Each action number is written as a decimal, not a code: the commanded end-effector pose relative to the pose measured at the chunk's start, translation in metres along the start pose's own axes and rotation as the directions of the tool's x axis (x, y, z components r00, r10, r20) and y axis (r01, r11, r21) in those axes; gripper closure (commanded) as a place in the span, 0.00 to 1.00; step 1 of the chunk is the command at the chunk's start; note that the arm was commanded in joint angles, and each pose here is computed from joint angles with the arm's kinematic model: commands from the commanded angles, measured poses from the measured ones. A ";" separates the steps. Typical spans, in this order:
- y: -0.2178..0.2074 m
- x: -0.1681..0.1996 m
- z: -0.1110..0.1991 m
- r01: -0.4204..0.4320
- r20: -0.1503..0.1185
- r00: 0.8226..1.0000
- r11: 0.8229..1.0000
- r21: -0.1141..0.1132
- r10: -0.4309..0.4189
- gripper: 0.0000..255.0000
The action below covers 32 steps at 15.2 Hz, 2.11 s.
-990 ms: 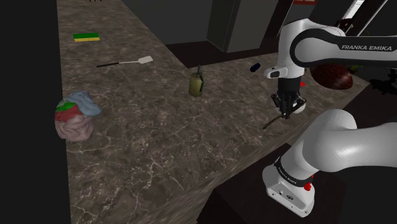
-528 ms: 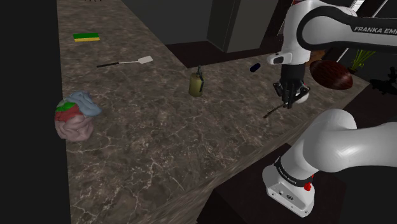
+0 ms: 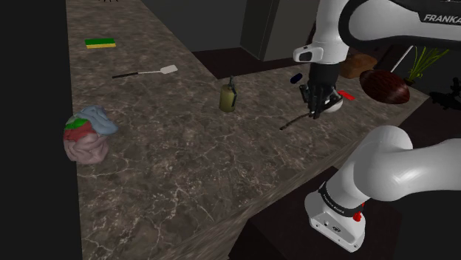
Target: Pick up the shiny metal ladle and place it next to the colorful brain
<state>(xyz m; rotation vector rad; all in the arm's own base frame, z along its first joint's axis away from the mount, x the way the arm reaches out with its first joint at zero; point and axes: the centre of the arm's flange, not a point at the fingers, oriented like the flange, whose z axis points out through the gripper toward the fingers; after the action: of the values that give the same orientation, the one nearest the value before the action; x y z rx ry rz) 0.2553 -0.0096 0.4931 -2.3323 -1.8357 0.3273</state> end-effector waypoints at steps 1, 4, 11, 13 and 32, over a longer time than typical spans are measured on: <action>-0.034 0.017 -0.031 0.004 -0.048 0.999 0.988 -0.154 -0.011 1.00; -0.030 0.057 -0.036 0.004 -0.048 0.999 0.988 -0.154 -0.011 1.00; -0.021 0.148 -0.045 0.004 -0.048 0.999 0.988 -0.154 -0.011 1.00; -0.018 0.174 -0.048 0.004 -0.048 0.999 0.988 -0.154 -0.011 1.00; 0.007 0.422 -0.074 0.004 -0.048 0.999 0.988 -0.154 -0.011 1.00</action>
<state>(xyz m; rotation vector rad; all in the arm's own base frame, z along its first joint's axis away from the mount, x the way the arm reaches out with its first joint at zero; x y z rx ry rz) 0.3717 0.3850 0.5312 -2.4076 -1.9124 0.1320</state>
